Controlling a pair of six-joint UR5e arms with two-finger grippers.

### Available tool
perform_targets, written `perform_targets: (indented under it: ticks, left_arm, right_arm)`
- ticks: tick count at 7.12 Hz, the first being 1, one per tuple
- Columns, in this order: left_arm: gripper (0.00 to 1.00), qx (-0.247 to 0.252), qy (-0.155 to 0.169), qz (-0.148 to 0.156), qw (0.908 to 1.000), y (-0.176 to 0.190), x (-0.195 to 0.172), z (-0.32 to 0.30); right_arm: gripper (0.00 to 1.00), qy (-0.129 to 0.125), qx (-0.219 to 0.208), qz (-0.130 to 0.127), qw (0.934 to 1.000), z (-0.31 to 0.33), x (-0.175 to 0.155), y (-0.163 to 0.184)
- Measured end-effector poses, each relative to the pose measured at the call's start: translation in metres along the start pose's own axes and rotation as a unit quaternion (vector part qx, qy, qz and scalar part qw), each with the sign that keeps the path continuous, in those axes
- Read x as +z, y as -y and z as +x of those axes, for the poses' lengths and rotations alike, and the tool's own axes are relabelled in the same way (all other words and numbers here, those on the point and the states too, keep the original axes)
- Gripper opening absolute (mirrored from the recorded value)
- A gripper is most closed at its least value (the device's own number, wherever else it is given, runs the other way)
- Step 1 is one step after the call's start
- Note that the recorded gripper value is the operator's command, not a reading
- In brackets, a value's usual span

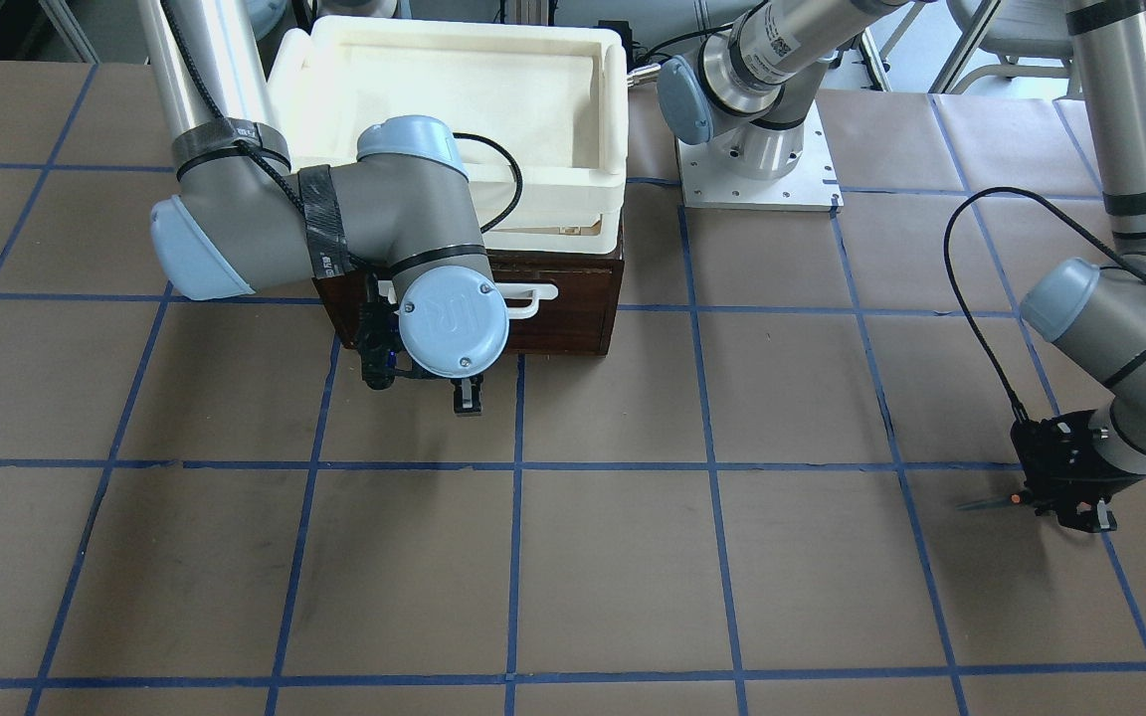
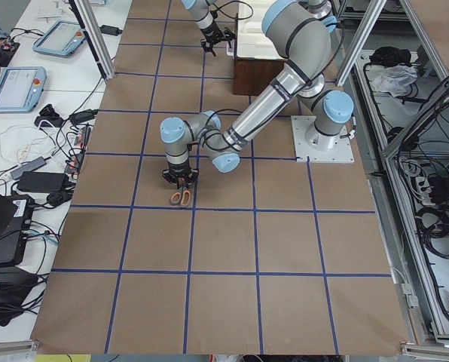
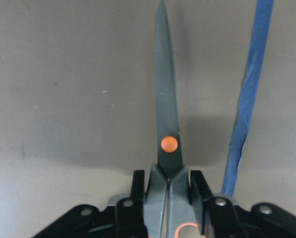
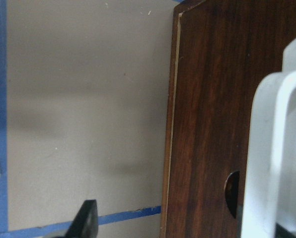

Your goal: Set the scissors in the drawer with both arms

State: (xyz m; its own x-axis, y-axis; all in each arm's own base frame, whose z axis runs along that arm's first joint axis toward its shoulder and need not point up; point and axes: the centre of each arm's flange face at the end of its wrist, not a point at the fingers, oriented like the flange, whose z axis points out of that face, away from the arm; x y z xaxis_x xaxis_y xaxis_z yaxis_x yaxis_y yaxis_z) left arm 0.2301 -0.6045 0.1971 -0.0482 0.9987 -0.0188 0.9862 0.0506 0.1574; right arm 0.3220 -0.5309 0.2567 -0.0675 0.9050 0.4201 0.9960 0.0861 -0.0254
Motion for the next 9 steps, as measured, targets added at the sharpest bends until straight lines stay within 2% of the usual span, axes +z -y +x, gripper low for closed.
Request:
perform_targets:
  ticks: [2, 4, 5, 7, 9]
  left_arm:
    - [0.0, 0.008, 0.024, -0.01, 0.9996, 0.011, -0.034, -0.004]
    - [0.0, 0.024, 0.05, -0.011, 0.9984, 0.041, -0.077, -0.008]
    - [0.0, 0.02, 0.058, -0.003, 0.9981, 0.069, -0.102, -0.009]
    - [0.0, -0.025, 0.055, 0.015, 0.998, 0.128, -0.153, 0.001]
    - [0.0, -0.094, 0.04, 0.028, 0.9944, 0.18, -0.189, 0.017]
  right_arm:
    - [1.0, 0.047, -0.019, -0.005, 0.9987, -0.008, -0.012, -0.002]
    - [1.0, 0.071, -0.041, -0.003, 0.9966, -0.011, -0.021, -0.001]
    - [1.0, 0.078, -0.044, -0.001, 0.996, -0.012, -0.025, 0.0]
    - [1.0, 0.092, -0.057, 0.0, 0.9942, -0.015, -0.039, 0.002]
    - [1.0, 0.102, -0.079, 0.0, 0.9916, -0.019, -0.049, 0.005]
